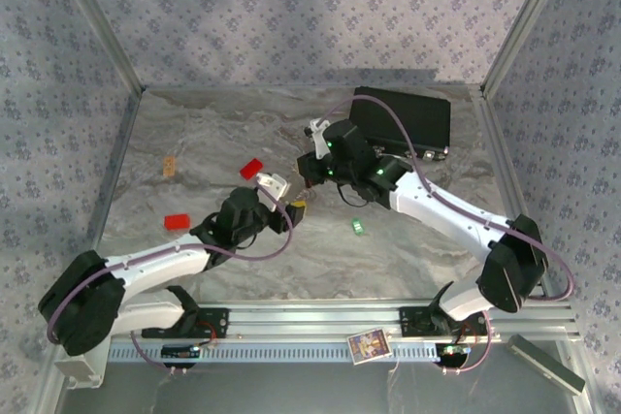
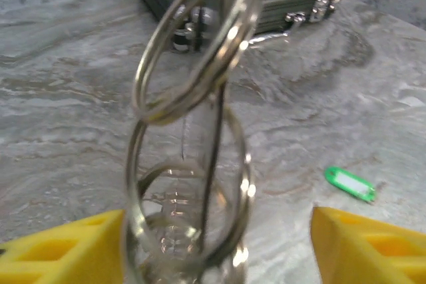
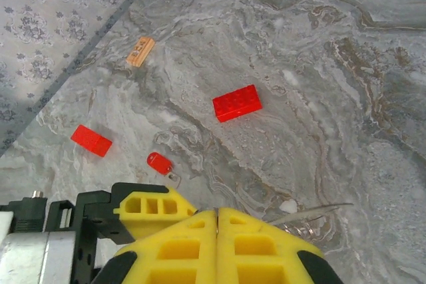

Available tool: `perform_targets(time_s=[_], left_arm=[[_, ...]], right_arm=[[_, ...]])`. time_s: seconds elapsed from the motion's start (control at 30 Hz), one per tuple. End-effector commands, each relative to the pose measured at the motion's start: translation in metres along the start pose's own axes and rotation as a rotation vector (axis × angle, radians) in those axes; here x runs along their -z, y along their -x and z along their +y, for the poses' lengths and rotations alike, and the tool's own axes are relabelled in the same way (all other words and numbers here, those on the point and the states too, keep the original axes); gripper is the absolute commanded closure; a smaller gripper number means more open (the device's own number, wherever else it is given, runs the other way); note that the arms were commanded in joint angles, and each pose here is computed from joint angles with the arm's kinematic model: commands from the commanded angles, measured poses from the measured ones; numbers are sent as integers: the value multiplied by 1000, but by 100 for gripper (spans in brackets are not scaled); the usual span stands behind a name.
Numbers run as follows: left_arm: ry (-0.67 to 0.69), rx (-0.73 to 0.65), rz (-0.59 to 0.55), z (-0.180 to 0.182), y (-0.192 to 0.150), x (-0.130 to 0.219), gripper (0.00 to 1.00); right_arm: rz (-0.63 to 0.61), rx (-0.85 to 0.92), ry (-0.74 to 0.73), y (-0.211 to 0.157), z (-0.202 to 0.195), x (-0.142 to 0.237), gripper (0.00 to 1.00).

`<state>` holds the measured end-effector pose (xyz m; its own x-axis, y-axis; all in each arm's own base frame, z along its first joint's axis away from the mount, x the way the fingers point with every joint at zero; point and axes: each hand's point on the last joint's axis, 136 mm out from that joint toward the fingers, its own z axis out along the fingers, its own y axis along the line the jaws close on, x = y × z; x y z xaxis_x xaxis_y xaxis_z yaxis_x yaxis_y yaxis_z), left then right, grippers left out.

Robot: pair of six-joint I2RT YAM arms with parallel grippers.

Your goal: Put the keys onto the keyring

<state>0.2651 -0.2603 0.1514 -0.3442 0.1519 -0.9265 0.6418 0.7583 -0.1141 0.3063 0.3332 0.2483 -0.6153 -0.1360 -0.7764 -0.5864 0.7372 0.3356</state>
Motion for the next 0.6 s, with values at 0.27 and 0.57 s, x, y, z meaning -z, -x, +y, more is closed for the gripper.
perform_targets(time_s=[0.27,0.57], left_arm=[[42,-17,-153,5,28,-10,84],[-51,29,-165,-10,37,-8,100]], right_arm=[[-24,-19,-13,12,10,4,100],[13,10,-25,5,1,3,82]])
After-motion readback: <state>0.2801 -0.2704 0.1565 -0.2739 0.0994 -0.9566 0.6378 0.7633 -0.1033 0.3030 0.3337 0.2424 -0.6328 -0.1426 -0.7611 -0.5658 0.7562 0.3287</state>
